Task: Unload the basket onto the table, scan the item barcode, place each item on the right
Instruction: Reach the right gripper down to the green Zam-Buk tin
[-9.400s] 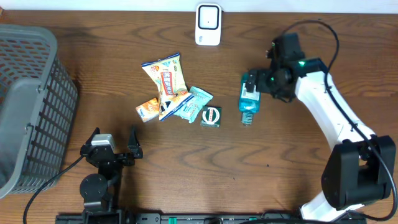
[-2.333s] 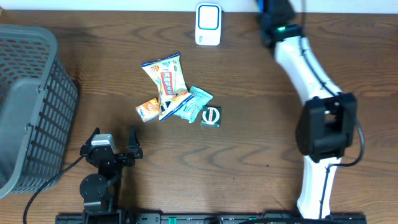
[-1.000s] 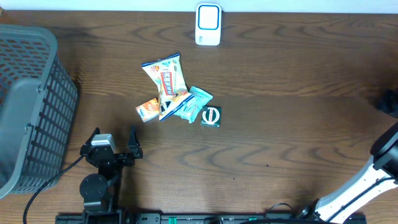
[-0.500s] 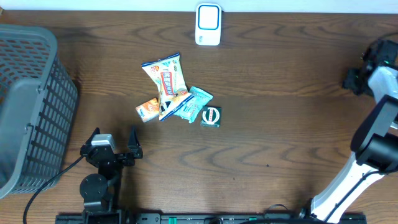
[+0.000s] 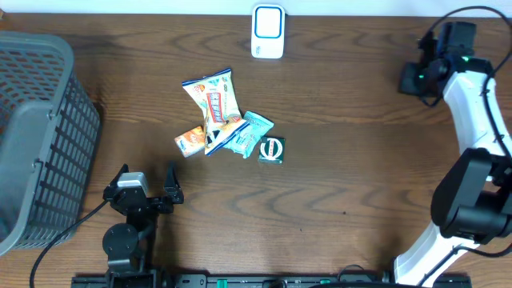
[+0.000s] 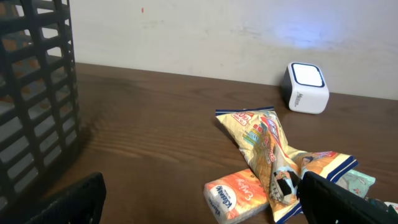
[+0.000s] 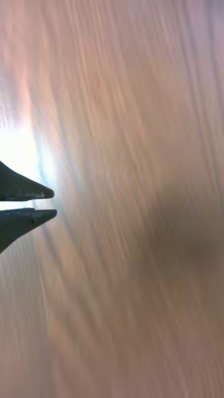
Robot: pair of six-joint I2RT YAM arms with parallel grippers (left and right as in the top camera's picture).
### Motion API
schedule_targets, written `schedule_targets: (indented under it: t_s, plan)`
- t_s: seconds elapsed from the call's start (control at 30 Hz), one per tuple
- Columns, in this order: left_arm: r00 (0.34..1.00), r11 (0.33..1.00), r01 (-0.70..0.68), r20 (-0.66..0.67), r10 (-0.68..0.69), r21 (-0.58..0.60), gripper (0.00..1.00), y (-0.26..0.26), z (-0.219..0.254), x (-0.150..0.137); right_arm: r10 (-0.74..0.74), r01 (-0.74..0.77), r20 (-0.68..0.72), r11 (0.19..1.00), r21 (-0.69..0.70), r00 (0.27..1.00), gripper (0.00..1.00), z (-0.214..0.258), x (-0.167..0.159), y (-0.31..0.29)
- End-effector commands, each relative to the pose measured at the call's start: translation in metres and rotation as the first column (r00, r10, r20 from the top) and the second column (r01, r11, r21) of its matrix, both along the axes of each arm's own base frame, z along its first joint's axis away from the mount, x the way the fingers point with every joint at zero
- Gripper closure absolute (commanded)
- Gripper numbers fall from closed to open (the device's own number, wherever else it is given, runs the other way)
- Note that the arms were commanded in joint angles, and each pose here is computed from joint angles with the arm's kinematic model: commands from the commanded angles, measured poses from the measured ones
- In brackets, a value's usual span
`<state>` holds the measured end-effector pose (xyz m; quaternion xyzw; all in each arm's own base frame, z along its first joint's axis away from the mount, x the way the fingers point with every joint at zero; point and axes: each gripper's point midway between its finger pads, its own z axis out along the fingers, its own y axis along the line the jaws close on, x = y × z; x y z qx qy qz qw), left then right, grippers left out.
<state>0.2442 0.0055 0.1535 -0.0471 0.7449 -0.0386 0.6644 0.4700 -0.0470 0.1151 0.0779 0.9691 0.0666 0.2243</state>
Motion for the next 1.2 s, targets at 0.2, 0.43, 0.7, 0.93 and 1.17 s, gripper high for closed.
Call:
schedule_targets:
  t_s: [0.2, 0.43, 0.7, 0.93, 1.17]
  plan:
    - [0.999, 1.000, 0.006, -0.038, -0.006, 0.010, 0.02, -0.001, -0.016, 0.000, 0.497, -0.479, 0.048, 0.801, 0.359, 0.867, 0.01, 0.020, -0.049, 0.212]
    - [0.999, 1.000, 0.006, -0.038, -0.006, 0.010, 0.02, -0.001, -0.016, 0.000, 0.593, -0.590, -0.066, 0.805, 0.058, 0.803, 0.01, -0.018, -0.078, 0.268]
    - [0.999, 1.000, 0.006, -0.038, -0.006, 0.010, 0.02, -0.001, -0.016, 0.000, 0.198, -0.218, -0.248, 0.974, -0.055, 0.948, 0.01, -0.079, -0.111, 0.293]
    - [0.999, 1.000, 0.006, -0.038, -0.006, 0.010, 0.02, -0.001, -0.016, 0.000, 0.158, -0.202, -0.436, 0.978, -0.056, 0.886, 0.08, -0.136, -0.142, 0.291]
    - [0.999, 1.000, 0.006, -0.038, -0.006, 0.010, 0.02, -0.001, -0.016, 0.000, 0.351, -0.419, -0.448, 0.906, -0.058, 0.822, 0.59, -0.131, -0.142, 0.281]
